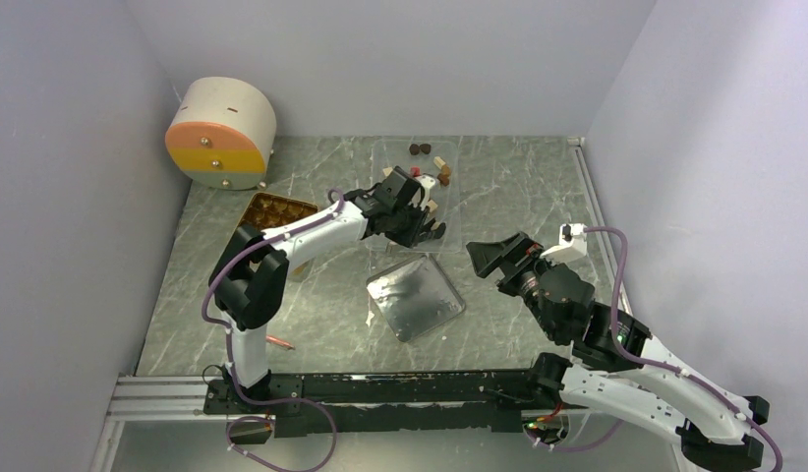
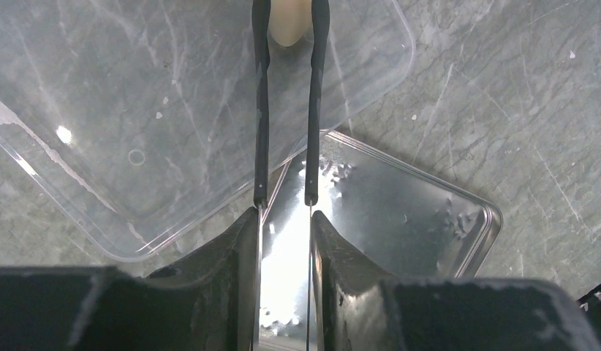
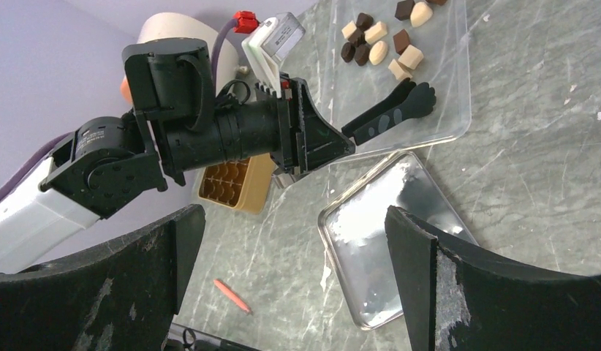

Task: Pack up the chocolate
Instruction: Pick up the fake chocolate from the plate, then place the fake chocolate in the packing box.

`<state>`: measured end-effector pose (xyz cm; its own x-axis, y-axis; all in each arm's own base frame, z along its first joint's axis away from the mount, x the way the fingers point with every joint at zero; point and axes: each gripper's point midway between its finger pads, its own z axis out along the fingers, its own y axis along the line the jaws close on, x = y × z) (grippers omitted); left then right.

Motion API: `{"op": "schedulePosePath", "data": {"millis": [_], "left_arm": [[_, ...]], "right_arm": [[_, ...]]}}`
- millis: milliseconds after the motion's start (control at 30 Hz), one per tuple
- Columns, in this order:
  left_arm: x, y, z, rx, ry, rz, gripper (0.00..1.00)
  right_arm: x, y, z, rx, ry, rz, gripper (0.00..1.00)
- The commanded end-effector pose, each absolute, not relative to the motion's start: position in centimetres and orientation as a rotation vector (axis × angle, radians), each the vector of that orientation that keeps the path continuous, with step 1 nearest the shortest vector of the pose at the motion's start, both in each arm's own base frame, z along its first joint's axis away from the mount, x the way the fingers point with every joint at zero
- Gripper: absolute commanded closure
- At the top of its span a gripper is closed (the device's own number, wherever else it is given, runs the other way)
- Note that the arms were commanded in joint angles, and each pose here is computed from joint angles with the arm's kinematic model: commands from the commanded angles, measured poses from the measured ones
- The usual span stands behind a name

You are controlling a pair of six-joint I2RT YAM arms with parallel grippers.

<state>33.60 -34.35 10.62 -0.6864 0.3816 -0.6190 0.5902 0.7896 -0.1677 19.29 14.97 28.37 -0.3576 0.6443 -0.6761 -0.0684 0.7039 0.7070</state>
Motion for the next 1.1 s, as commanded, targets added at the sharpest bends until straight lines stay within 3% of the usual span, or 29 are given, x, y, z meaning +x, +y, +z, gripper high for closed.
{"op": "schedulePosePath", "data": {"millis": [0,167,567,1067], "left_arm": [[34.1,-35.7,12.6,0.741,2.324,-0.520,0.78],[34.2,-35.3,13.3,0.712,2.320,-0.507,0.84],[33.5,-33.9,16.8,0.570,2.305,-0.523,0.87],[36.3,-25.5,20.9,0.286,2.309,-0.328,0.85]], "right_arm": [[19.4,14.7,28.7,0.474,1.780,0.799,0.01],[19.4,14.8,28.5,0.472,1.780,0.801,0.01],[19.5,15.3,27.8,0.452,1.796,0.795,0.02],[19.5,15.9,27.5,0.431,1.816,0.799,0.02]]}}
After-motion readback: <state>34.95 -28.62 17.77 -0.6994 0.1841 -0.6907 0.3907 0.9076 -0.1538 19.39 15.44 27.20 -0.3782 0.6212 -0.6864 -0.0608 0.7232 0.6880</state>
